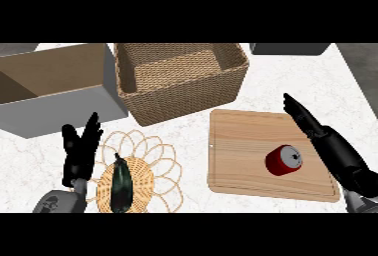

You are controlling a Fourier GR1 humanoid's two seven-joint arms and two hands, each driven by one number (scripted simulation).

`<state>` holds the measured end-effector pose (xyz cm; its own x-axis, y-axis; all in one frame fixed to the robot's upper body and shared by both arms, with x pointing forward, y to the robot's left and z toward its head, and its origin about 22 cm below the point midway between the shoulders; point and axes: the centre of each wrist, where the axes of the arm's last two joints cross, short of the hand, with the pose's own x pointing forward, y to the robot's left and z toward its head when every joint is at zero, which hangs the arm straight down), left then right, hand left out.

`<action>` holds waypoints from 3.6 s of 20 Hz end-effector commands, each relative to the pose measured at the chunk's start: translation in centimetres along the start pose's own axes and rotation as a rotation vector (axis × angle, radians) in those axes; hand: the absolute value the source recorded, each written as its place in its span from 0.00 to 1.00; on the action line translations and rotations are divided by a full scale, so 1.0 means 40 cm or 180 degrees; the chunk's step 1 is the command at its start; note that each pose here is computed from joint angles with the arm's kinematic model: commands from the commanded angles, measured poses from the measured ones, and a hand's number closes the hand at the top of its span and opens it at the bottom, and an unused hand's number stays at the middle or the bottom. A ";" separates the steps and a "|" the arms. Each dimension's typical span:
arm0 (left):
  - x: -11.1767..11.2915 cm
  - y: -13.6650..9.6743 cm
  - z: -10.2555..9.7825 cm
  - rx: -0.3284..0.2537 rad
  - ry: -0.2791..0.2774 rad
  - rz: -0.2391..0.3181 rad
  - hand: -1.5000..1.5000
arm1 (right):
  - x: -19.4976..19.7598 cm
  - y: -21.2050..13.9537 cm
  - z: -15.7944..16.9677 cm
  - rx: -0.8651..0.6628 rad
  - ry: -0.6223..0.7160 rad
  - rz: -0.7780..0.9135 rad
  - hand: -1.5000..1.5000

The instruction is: Pick the can from the cutting board and place it in the basket

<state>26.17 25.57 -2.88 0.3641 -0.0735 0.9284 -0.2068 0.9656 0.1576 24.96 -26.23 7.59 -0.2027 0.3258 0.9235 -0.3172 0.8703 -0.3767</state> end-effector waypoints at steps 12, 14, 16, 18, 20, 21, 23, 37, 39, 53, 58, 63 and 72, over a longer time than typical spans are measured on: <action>-0.144 0.113 0.067 -0.0497 0.0595 -0.0211 0.50 | 0.082 0.261 -0.145 0.0163 -0.0971 -0.0573 0.00; -0.128 0.116 0.069 -0.0509 0.0555 -0.0203 0.50 | 0.112 0.299 -0.149 -0.0015 -0.0776 -0.0309 0.00; -0.134 0.161 0.082 -0.0492 0.0614 -0.0191 0.50 | 0.125 0.224 -0.149 -0.0126 -0.0518 0.0165 0.00; -0.122 0.136 0.068 -0.0442 0.0582 -0.0193 0.50 | 0.108 0.116 -0.163 -0.0351 -0.0288 0.0980 0.00; -0.145 0.123 0.098 -0.0438 0.0631 -0.0193 0.50 | 0.127 0.035 -0.149 -0.0478 -0.0052 0.1587 0.00; -0.137 0.160 0.091 -0.0382 0.0629 -0.0206 0.50 | 0.164 0.038 -0.151 -0.0528 -0.0016 0.1699 0.00; -0.147 0.121 0.098 -0.0389 0.0605 -0.0178 0.50 | 0.230 -0.037 -0.144 -0.0507 0.0129 0.2050 0.00; -0.119 0.118 0.101 -0.0411 0.0569 -0.0136 0.50 | 0.555 -0.209 -0.056 0.0849 0.1235 0.3000 0.00; -0.128 0.120 0.119 -0.0459 0.0559 -0.0195 0.50 | 0.591 -0.257 -0.039 0.0899 0.1314 0.3013 0.00; -0.130 0.136 0.084 -0.0495 0.0580 -0.0234 0.50 | 0.519 -0.198 -0.015 0.0910 0.1343 0.2676 0.00; -0.125 0.095 0.072 -0.0460 0.0600 -0.0228 0.50 | 0.403 -0.159 -0.005 0.0936 0.1333 0.2647 0.00; -0.087 0.141 0.123 -0.0511 0.0557 -0.0231 0.50 | 0.374 -0.104 -0.056 0.0824 0.1318 0.2639 0.00; -0.087 0.088 0.108 -0.0427 0.0589 -0.0200 0.50 | 0.200 -0.074 -0.014 0.1021 0.1487 0.2768 0.00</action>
<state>20.84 28.93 -3.58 0.4609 -0.1103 0.8806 -0.0489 0.9876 0.1493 24.96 -25.46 18.42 -0.1185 0.9634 0.2406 -0.4698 0.1591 -0.8683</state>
